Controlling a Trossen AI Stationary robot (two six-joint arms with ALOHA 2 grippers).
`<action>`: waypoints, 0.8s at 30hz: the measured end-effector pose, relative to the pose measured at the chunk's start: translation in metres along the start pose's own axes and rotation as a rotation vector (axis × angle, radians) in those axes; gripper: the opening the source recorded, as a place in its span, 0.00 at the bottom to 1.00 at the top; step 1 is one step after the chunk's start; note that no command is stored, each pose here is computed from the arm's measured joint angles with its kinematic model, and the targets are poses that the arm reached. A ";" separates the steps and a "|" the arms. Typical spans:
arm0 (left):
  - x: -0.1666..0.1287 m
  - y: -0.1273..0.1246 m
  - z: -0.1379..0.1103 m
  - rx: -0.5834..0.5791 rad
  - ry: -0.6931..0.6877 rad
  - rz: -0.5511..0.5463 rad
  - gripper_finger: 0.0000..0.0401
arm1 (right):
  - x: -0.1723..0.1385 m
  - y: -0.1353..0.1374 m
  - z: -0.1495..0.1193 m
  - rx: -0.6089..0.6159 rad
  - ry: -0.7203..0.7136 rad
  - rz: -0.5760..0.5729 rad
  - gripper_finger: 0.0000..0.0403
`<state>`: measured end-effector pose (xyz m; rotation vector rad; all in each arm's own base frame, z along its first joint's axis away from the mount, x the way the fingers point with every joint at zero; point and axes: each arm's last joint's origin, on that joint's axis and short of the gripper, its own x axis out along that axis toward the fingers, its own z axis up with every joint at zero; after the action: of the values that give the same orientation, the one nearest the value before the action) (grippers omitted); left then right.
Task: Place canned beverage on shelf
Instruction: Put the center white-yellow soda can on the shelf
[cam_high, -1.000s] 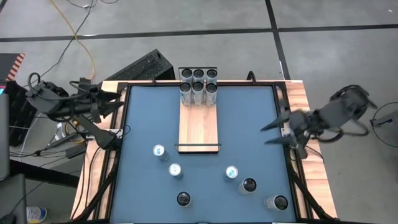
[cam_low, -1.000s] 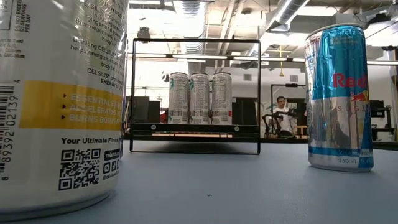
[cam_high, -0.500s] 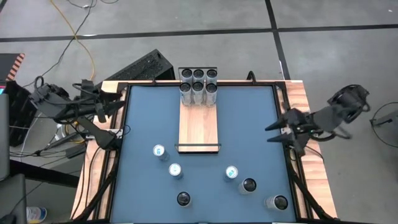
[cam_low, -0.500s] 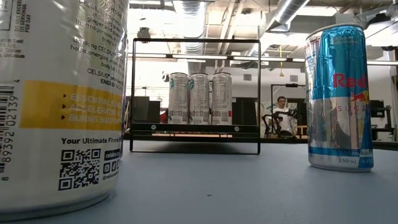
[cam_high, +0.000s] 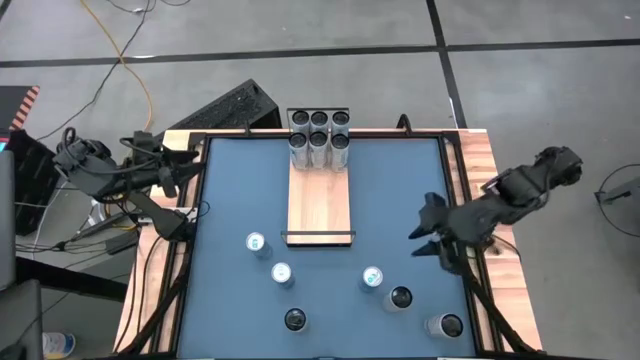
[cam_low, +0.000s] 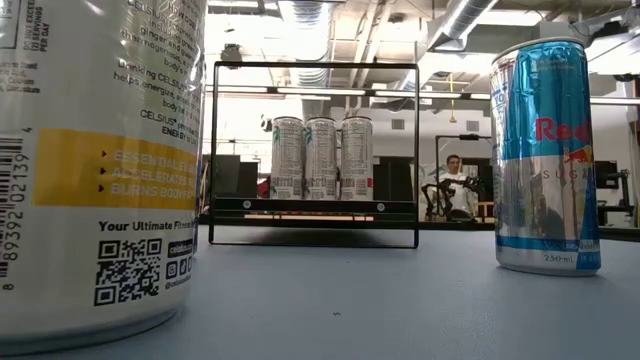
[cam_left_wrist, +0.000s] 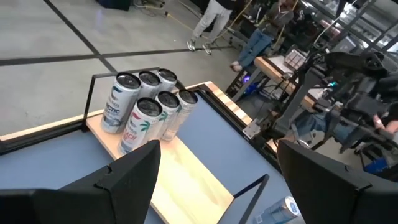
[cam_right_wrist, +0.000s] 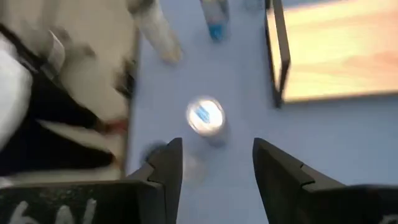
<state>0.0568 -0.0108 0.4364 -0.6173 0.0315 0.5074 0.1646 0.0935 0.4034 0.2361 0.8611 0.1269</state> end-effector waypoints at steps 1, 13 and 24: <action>0.000 0.000 0.000 0.000 0.002 -0.001 0.77 | 0.005 0.001 0.001 -0.022 0.037 -0.023 0.45; 0.000 0.002 -0.004 0.038 0.083 -0.031 0.77 | 0.062 0.022 0.008 -0.063 0.272 -0.009 0.72; 0.000 0.006 -0.007 0.081 0.113 -0.013 0.77 | 0.107 0.041 0.000 -0.048 0.427 -0.028 0.93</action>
<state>0.0546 -0.0111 0.4272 -0.5658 0.1541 0.4559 0.2332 0.1557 0.3348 0.1535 1.2834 0.1755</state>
